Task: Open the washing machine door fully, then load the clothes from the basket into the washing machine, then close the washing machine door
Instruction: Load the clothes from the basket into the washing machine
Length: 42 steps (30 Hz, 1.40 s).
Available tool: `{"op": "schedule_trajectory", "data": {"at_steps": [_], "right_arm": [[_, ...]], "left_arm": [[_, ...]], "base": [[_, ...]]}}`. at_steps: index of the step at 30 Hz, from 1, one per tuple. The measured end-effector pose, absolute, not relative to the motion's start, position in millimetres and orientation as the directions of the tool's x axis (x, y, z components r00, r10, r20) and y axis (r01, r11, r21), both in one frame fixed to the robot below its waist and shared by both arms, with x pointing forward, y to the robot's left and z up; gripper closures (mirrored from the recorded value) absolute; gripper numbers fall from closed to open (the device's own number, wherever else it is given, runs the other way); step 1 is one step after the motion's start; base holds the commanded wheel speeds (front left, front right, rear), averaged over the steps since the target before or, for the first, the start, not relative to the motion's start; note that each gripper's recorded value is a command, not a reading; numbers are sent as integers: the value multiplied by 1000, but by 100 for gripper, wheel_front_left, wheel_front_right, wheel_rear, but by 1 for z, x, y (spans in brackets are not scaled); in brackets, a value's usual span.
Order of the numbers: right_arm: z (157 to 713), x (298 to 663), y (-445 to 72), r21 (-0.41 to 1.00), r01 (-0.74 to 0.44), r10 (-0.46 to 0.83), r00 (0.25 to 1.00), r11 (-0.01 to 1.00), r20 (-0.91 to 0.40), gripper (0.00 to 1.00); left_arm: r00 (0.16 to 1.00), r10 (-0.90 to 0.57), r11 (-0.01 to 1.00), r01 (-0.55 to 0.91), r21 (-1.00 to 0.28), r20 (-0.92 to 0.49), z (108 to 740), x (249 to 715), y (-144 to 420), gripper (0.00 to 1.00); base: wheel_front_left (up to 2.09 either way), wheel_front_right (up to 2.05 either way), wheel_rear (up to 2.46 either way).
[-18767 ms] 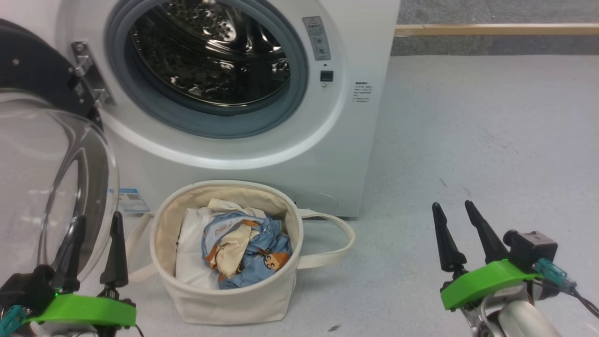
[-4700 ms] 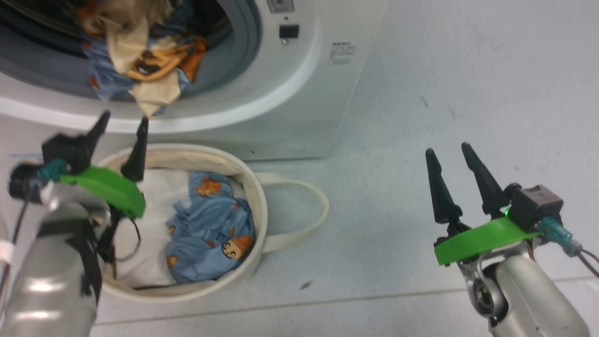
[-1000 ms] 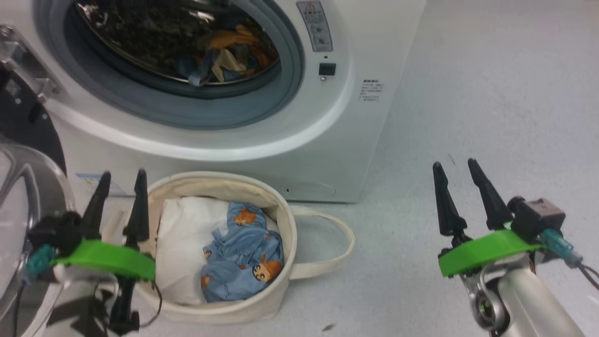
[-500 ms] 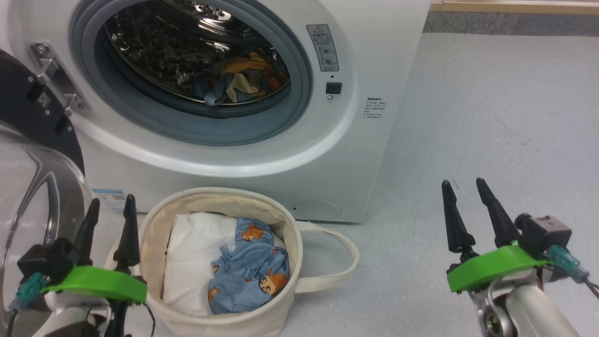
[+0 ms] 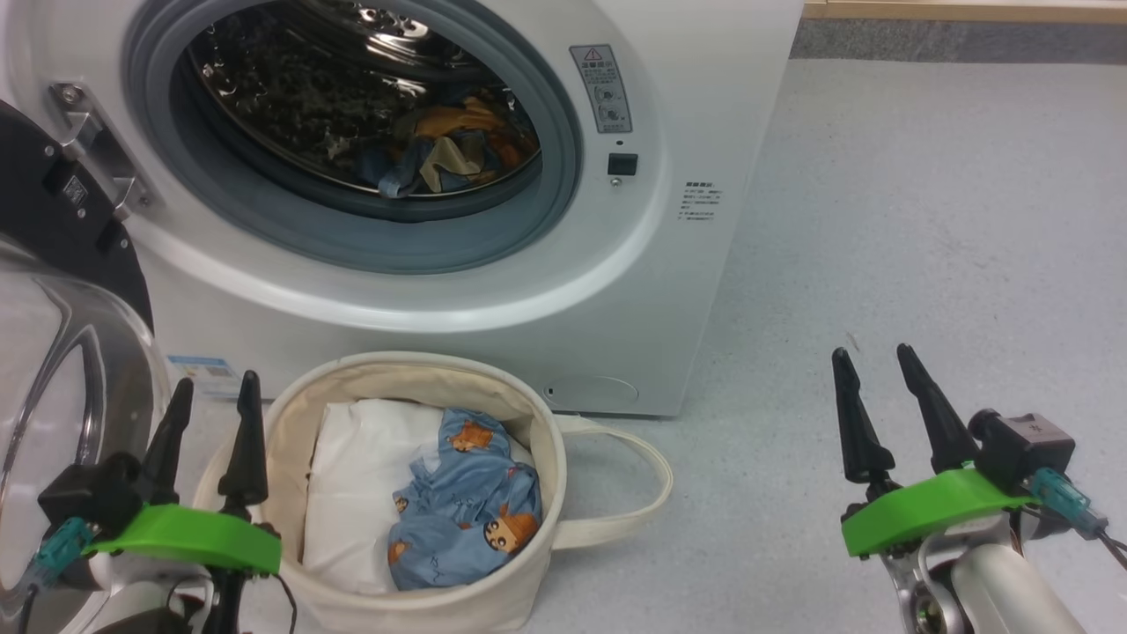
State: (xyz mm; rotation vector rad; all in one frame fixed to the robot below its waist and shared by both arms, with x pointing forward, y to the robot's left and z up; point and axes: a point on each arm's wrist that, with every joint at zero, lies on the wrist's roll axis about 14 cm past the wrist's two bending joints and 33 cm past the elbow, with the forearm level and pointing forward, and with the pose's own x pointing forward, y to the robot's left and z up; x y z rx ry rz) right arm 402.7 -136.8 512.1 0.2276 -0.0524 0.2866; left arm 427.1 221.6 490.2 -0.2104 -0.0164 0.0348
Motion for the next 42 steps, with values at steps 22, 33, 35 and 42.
{"op": "schedule_trajectory", "data": {"at_steps": [22, 33, 35, 42], "right_arm": [[483, 417, -130, 232, -295, 301, 954, 927, 10, 0], [458, 455, -132, 202, -307, 320, 947, 930, -36, 0], [453, 463, -132, 203, -306, 320, 946, 930, -40, 0], [422, 498, -145, 152, -305, 319, 944, 940, -81, 0]], "left_arm": [[989, 11, 967, -49, -252, -149, 432, 438, 206, 0], [946, -54, 957, -43, -289, -319, 369, 476, 178, 0], [932, -68, 954, -44, -297, -356, 354, 482, 172, 0], [864, -150, 954, -2, -301, -481, 298, 505, 144, 0]], "base": [[0, 0, 0], [0, 0, 0], [0, 0, 0], [0, 0, 0]]}}
